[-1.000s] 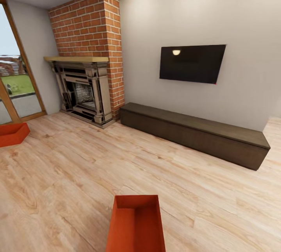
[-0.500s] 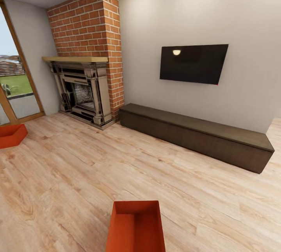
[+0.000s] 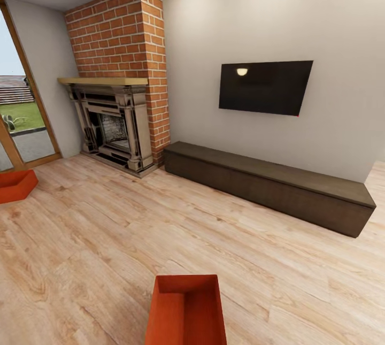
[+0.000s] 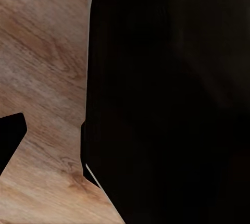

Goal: Move the two storage containers from the living room to the garage. In the garage, place one container on the floor and stack the other container on top of it (either order is fine).

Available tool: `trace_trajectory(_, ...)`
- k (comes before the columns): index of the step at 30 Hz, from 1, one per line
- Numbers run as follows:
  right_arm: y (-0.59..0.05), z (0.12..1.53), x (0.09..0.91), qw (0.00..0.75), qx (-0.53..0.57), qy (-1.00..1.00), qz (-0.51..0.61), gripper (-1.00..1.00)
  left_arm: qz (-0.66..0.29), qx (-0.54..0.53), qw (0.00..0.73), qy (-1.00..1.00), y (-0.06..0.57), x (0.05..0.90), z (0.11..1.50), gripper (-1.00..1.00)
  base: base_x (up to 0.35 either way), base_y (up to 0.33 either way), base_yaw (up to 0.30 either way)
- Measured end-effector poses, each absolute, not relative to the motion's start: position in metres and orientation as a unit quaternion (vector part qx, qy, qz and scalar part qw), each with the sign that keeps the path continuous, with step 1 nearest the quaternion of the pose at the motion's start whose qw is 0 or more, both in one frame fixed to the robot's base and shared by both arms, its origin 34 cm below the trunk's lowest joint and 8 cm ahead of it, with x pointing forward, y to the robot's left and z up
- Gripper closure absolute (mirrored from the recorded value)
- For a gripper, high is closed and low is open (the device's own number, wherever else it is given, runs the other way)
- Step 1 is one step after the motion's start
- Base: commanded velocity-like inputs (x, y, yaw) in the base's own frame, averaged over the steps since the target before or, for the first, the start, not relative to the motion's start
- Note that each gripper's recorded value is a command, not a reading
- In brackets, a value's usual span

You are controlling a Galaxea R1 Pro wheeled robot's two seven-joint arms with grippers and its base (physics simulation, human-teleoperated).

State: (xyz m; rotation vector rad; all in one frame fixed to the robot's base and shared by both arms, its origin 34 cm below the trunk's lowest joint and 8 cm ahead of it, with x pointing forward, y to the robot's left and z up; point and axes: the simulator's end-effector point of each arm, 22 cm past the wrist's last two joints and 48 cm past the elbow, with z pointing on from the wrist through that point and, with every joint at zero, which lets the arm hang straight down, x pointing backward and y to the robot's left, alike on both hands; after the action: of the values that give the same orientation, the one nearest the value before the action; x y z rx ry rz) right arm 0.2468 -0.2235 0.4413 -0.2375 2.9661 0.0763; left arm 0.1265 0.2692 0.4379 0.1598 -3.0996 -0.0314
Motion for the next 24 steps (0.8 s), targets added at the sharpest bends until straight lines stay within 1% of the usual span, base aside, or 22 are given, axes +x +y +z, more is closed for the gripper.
trace_trajectory(24,-0.223,0.438,0.233,0.064,-0.08,0.994,0.028,-1.0,-0.011,0.051,0.037,-0.998,0.269,0.112,0.439,-1.0,0.0,0.0,0.0)
